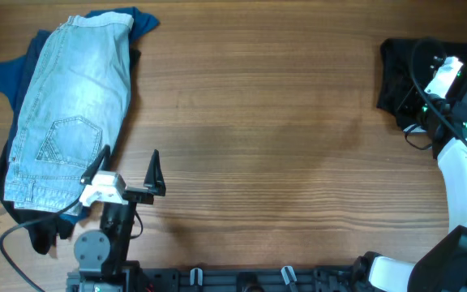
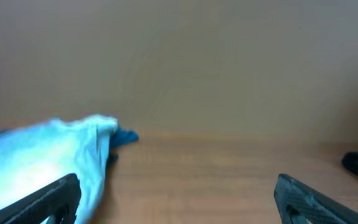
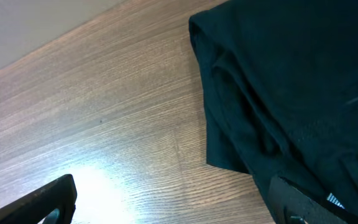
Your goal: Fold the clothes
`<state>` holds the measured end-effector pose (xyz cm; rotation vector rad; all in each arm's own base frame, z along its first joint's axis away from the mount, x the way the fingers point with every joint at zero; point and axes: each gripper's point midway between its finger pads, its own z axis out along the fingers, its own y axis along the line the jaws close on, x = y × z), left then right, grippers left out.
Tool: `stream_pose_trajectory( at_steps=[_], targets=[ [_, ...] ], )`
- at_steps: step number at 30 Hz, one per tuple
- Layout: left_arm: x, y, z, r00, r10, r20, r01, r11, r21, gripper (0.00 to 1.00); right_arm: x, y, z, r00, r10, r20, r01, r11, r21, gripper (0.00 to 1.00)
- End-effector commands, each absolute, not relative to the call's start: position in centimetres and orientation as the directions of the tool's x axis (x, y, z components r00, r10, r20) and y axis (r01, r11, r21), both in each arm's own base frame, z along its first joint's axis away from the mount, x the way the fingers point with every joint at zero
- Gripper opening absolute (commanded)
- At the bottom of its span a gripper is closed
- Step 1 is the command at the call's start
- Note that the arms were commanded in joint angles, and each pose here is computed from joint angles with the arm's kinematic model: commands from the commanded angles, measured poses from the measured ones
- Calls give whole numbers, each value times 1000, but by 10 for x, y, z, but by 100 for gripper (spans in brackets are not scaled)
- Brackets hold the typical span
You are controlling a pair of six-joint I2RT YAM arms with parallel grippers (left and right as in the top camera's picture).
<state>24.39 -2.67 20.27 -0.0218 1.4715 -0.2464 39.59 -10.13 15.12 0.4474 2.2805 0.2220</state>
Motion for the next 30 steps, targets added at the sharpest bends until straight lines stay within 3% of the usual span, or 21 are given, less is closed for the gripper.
stream_pose_trajectory(
  at_steps=[1, 5, 30],
  targets=[
    [245, -20, 187, 23, -239, -971, 105, 966, -236, 100, 399, -105, 154, -625, 382, -681, 248, 924, 290, 100],
    [245, -19, 158, -92, -279, -956, 70, 956, -286, 100, 400, -105, 154, -624, 382, -681, 248, 924, 291, 100],
    [245, -19, 158, -93, -278, -956, 70, 956, -285, 100, 400, -105, 154, -624, 382, -681, 248, 924, 290, 100]
  ],
)
